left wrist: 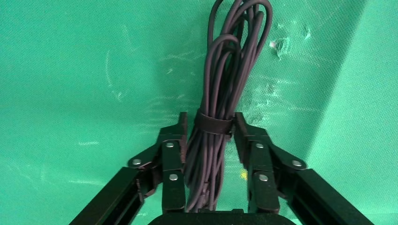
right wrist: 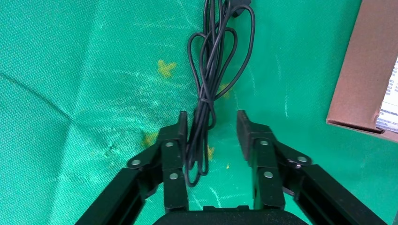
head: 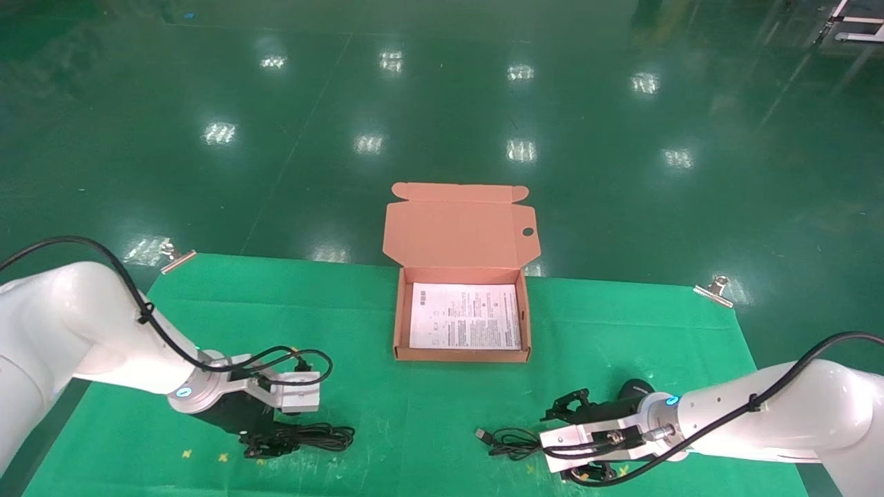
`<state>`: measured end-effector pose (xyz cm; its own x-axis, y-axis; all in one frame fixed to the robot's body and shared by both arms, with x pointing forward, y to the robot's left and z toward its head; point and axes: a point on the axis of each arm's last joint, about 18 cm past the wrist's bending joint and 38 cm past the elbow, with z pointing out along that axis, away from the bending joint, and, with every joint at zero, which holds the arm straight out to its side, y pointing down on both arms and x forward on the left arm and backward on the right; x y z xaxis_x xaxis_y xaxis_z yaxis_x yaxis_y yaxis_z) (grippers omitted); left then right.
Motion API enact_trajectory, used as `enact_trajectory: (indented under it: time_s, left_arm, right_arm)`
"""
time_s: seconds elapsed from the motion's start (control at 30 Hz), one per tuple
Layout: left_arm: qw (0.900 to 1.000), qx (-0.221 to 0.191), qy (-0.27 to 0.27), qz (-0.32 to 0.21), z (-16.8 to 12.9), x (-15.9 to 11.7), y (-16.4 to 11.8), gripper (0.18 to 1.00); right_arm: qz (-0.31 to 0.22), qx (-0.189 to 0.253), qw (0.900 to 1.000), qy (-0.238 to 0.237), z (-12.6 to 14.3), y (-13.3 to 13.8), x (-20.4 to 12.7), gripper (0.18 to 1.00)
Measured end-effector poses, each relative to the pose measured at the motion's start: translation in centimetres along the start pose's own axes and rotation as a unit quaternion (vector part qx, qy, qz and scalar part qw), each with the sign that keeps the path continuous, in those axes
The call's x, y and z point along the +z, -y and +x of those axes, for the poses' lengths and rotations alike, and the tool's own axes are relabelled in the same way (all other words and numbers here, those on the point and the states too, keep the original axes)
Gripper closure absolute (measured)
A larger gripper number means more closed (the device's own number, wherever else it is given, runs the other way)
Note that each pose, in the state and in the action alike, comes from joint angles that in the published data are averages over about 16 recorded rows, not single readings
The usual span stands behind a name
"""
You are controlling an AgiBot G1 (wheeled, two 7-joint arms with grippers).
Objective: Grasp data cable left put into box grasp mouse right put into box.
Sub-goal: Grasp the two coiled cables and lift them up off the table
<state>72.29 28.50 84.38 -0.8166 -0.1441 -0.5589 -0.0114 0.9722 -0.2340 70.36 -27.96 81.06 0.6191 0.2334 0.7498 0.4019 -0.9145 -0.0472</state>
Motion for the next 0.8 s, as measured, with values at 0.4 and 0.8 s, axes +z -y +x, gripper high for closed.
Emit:
enact_trajectory:
  time_s: [0.4, 0.8]
  left_arm:
    - [1.0000, 0.001, 0.000, 0.000, 0.0, 0.0, 0.0, 0.814]
    - [0.9995, 0.027, 0.016, 0.003, -1.5, -2.0, 0.3, 0.906]
  right_arm:
    - [0.000, 0.000, 1.000, 0.000, 0.0, 0.0, 0.0, 0.810]
    - [0.006, 0.010, 0.999, -0.046, 2.3, -1.0, -2.9, 0.947]
